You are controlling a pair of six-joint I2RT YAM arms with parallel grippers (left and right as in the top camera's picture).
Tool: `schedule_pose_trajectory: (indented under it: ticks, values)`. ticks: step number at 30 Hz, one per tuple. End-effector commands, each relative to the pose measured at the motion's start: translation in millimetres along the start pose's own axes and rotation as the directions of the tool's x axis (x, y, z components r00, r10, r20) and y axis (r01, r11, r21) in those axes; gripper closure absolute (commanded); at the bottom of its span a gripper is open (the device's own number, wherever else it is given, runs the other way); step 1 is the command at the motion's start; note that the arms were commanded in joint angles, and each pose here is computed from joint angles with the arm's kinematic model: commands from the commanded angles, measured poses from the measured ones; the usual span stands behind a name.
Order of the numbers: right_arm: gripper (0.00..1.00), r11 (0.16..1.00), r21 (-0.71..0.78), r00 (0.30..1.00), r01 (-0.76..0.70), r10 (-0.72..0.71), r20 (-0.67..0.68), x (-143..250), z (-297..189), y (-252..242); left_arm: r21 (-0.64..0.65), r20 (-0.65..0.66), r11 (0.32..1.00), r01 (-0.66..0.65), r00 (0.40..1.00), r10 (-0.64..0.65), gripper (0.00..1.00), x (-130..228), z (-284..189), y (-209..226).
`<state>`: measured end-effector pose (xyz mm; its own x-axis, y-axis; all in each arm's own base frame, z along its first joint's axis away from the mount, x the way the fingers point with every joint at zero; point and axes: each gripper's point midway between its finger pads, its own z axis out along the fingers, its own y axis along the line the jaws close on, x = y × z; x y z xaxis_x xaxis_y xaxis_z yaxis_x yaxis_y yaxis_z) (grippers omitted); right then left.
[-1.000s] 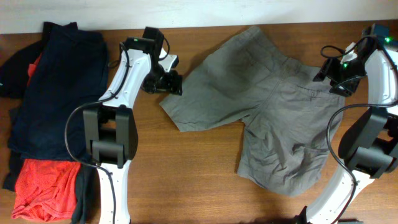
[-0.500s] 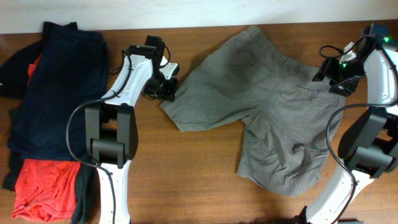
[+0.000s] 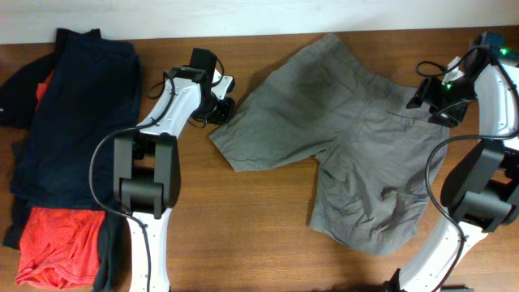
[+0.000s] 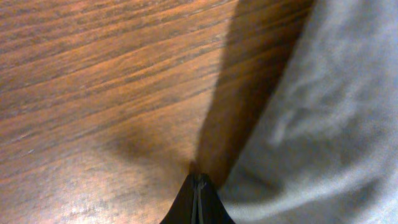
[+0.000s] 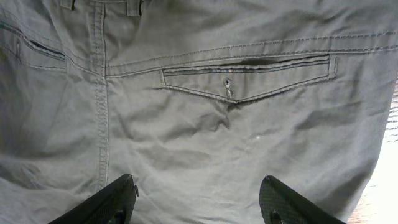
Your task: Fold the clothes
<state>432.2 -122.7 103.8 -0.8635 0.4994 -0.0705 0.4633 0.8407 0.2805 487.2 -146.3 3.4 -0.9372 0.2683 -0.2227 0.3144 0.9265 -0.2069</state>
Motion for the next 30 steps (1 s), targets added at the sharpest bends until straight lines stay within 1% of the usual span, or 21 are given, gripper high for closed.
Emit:
schedule_pose_trajectory:
  ticks: [1,7,9,11,14,16,17,19,23,28,30]
  values:
    - [0.32,0.999,-0.011,0.999,0.033,-0.033,0.036,-2.2,-16.0,9.2,-0.031,-0.083,0.999,0.027,0.996,-0.029,1.0,21.1,35.8,13.1]
    - [0.32,0.999,-0.01,0.999,0.032,-0.032,0.032,-1.2,-16.0,9.0,-0.022,-0.086,0.999,0.033,0.996,-0.034,1.0,20.4,37.0,14.0]
    - [0.32,0.999,-0.01,0.999,0.031,-0.031,0.026,0.1,-16.0,8.8,0.068,-0.109,0.996,0.055,0.993,-0.048,0.98,21.3,26.7,0.0]
    - [0.32,0.999,-0.01,0.999,0.031,-0.031,0.026,0.1,-16.0,8.8,0.158,-0.119,0.986,0.055,0.992,-0.036,0.87,20.8,16.7,-12.5]
    - [0.32,0.999,-0.01,0.999,0.032,-0.031,0.026,0.1,-15.9,9.1,0.282,-0.104,0.959,0.032,0.995,-0.003,0.62,16.0,-1.1,-24.4]
    - [0.32,0.999,-0.009,0.999,0.038,-0.038,0.025,0.4,-15.9,9.1,0.33,-0.093,0.944,0.021,0.996,0.01,0.53,14.6,-9.8,-26.1]
    - [0.32,0.999,-0.009,0.999,0.039,-0.039,0.024,0.7,-15.9,9.0,0.355,-0.089,0.934,0.019,0.996,0.014,0.5,14.5,-14.7,-26.2]
    - [0.32,0.999,-0.009,0.999,0.048,-0.048,0.022,1.1,-15.8,9.3,0.387,-0.083,0.922,0.024,0.997,0.009,0.47,15.0,-19.8,-23.1]
    - [0.32,0.998,-0.009,0.998,0.065,-0.065,0.02,2.1,-14.9,12.5,0.456,-0.065,0.889,0.033,0.998,-0.004,0.47,16.4,-30.1,-16.8]
    - [0.32,0.997,-0.011,0.997,0.08,-0.08,0.02,3.0,-13.2,19.0,0.59,-0.019,0.807,0.006,1.0,0.007,0.46,18.5,-49.5,-22.9]
    - [0.32,0.996,-0.012,0.996,0.089,-0.089,0.021,3.1,-12.3,22.5,0.603,-0.018,0.797,-0.019,0.999,0.037,0.44,23.9,-51.9,-25.7]
